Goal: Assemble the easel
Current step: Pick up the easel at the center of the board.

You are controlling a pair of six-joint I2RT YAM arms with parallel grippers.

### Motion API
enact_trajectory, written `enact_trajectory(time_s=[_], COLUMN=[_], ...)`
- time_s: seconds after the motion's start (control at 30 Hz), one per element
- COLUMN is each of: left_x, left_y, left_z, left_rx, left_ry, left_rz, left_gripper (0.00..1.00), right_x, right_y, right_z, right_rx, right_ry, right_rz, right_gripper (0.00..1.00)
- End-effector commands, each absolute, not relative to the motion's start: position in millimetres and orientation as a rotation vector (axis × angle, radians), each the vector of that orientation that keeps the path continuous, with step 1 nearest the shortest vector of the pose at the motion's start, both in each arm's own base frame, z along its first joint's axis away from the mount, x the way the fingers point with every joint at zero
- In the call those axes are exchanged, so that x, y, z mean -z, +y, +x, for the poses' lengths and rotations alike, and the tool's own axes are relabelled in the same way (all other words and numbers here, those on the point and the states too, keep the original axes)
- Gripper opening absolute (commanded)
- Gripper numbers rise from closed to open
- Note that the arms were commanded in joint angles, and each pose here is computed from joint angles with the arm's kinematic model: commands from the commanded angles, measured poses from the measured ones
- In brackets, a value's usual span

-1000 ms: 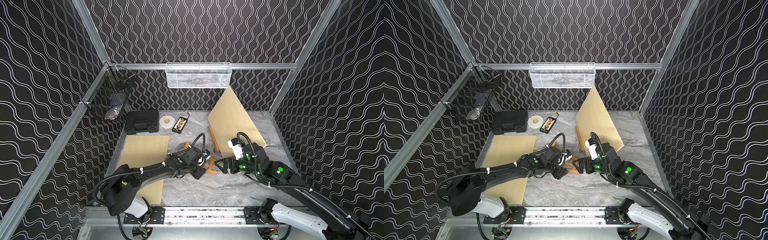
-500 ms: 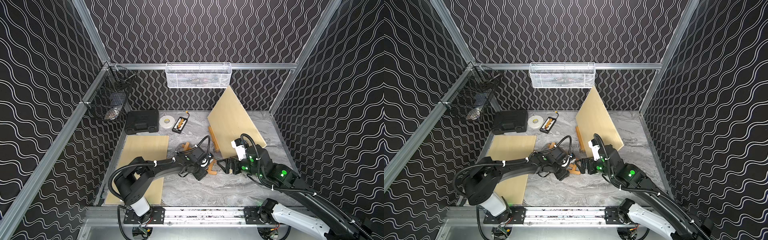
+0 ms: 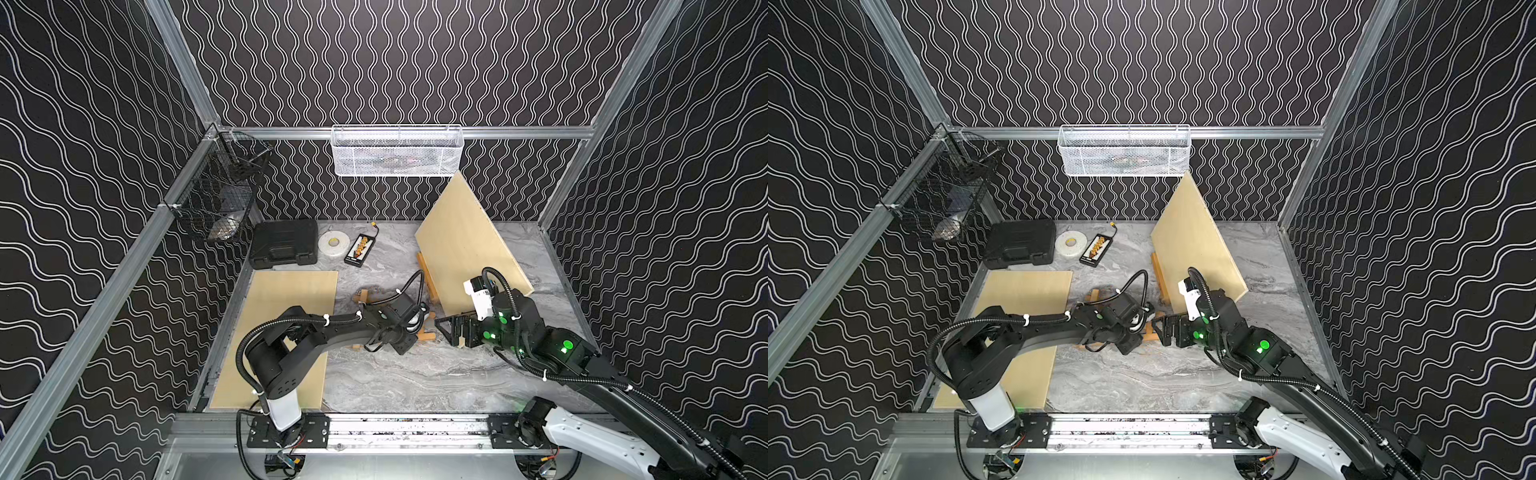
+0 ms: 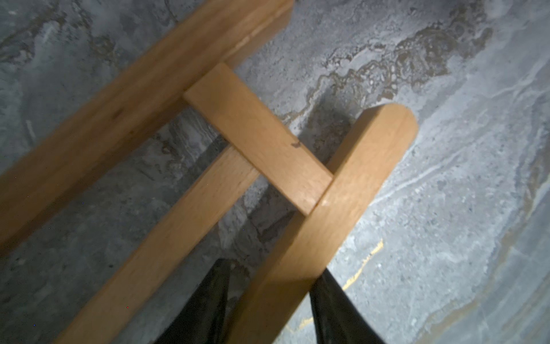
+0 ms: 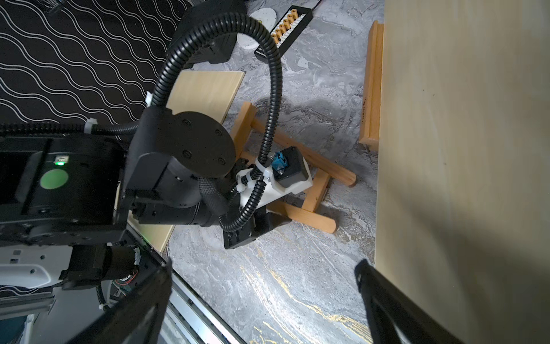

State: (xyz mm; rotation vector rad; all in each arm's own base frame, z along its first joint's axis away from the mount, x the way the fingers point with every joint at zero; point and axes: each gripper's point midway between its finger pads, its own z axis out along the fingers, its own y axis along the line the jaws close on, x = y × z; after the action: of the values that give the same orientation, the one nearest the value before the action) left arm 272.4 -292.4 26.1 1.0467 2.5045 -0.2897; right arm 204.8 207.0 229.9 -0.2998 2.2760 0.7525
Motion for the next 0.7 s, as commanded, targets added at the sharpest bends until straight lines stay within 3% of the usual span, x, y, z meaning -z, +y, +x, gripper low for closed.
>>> enact_trajectory(time_s=[0.0, 0.3, 0.67], left_x=[-23.6, -16.9, -46.2], left_y=[-288.2, -287.3, -290.4], left_z=[277.2, 289.9, 305.2], left_rx=[0.246, 0.187, 0.278], left_ry=[2.546, 2.568, 2.499], left_rz=[0.981, 0.956, 0.912], left_gripper=[0.43, 0.31, 0.19], right_x=[-234.1, -234.0, -238.1], right_y=[208.5, 204.3, 202.9], right_z=[208.3, 207.0, 212.5], right_rx=[-0.756, -0.745, -0.724], right_ry=[2.251, 2.249, 2.233], right_rz=[-0.294, -0.285, -0.266], right_gripper=[1.0, 1.0, 1.0])
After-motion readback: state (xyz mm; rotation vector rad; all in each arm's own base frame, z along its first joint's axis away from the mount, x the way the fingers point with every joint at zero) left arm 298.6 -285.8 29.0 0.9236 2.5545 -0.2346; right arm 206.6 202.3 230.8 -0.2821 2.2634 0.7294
